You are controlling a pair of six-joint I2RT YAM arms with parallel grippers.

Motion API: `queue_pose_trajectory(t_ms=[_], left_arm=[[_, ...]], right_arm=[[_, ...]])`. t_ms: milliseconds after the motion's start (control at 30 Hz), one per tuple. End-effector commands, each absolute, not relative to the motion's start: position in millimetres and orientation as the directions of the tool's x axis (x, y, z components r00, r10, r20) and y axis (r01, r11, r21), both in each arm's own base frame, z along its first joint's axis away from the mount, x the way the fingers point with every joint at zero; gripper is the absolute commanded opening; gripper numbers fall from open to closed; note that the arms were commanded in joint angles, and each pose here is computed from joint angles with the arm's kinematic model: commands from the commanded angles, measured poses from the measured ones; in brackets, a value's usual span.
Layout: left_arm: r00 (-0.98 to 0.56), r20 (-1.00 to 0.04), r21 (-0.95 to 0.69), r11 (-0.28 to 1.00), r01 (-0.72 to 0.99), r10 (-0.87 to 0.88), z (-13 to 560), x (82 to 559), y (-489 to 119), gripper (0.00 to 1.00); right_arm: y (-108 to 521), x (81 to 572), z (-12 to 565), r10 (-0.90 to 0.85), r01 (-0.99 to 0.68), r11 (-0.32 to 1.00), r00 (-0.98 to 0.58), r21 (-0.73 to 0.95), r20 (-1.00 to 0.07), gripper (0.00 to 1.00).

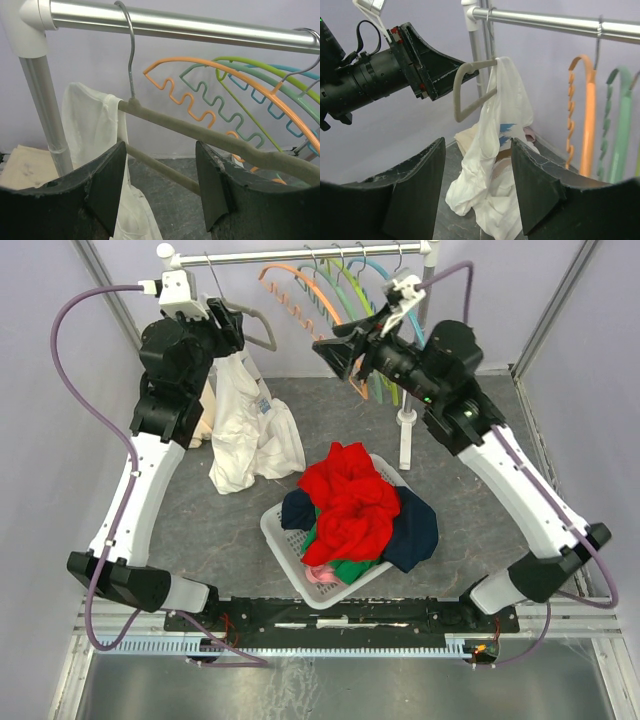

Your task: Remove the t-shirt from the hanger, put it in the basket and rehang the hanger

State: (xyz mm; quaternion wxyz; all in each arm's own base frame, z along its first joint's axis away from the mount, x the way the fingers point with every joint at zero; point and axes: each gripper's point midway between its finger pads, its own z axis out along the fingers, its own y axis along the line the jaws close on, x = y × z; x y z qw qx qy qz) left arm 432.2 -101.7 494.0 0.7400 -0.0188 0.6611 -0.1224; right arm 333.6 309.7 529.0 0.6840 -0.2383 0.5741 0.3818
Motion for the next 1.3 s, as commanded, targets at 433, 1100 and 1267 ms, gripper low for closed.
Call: queue_pose_trajectory(t_ms=[433, 1100, 1267], left_arm=[[0.124, -0.963, -0.211, 0.957, 0.201, -0.238, 496.6, 442.9, -111.9, 0.64], [0.100, -0.968, -0.204, 0.953, 0.224, -0.231, 486.7, 451.1, -119.4, 0.64], [0.093, -0.969, -0.204, 0.951, 0.232, -0.230, 484.5, 450.6, -121.1, 0.64]], right_arm=[[378.2, 359.2, 546.6, 0.290, -0.820, 0.569, 0.133, 0.059, -0.948, 0.62], [407.8, 385.6, 546.8, 0.287, -0.786, 0.617, 0.165, 0.050, -0.944, 0.53], [409.7, 392.1, 545.8, 0.281, -0.769, 0.636, 0.167, 0.054, -0.945, 0.45]])
